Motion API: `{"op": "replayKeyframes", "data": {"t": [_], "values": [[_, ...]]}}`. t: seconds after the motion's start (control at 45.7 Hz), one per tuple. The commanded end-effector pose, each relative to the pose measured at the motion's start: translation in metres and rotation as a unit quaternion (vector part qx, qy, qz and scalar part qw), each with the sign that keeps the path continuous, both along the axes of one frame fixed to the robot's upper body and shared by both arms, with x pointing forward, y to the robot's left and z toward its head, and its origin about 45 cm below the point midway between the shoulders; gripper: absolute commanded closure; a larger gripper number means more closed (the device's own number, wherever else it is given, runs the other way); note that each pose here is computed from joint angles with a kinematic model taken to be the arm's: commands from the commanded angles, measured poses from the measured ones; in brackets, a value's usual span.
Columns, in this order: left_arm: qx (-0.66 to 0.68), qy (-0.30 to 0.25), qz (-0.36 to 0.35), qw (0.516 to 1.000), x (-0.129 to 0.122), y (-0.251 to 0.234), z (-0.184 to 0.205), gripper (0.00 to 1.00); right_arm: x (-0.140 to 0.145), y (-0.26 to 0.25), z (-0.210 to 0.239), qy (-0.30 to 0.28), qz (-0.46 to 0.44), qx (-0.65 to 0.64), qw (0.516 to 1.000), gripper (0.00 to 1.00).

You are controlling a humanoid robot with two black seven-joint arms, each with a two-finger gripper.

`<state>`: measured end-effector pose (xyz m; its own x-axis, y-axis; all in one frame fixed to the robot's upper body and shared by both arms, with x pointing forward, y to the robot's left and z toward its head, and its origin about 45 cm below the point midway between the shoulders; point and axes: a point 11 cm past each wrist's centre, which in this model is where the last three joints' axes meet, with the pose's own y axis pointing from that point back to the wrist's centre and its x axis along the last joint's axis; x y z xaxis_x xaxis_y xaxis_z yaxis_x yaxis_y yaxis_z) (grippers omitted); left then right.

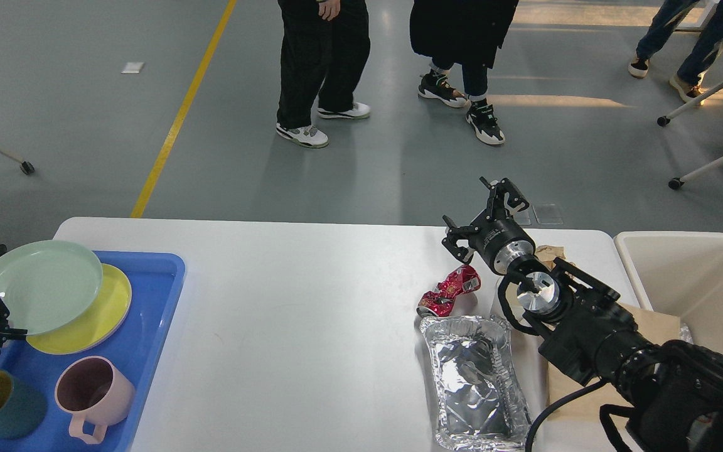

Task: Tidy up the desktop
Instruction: 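Lift and slide the green plate onto the yellow plate in the tray, then press the green plate down onto the yellow plate and open the left gripper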

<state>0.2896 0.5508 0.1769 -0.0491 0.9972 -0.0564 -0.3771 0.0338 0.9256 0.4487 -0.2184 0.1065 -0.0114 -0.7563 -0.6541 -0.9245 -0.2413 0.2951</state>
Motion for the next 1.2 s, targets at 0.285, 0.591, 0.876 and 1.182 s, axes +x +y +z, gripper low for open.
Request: {"op": "replayKeyframes", "data": {"t": [0.285, 0.591, 0.876, 1.182], "values": [[0.007, 0.010, 0.000, 1.000, 0.011, -0.020, -0.018, 1.00, 0.000, -0.001, 0.000, 0.000, 0.000, 0.000, 1.000, 0.00], [0.008, 0.024, 0.000, 1.000, 0.010, -0.029, -0.035, 1.00, 0.000, -0.001, 0.000, 0.000, 0.000, 0.000, 1.000, 0.00], [0.010, 0.027, 0.001, 1.000, 0.010, -0.030, -0.042, 1.00, 0.000, -0.001, 0.000, 0.000, 0.000, 0.000, 1.000, 0.00], [0.019, 0.021, 0.008, 1.000, 0.012, -0.022, -0.038, 1.00, 0.000, -0.001, 0.000, 0.000, 0.000, 0.000, 1.000, 0.00]]}}
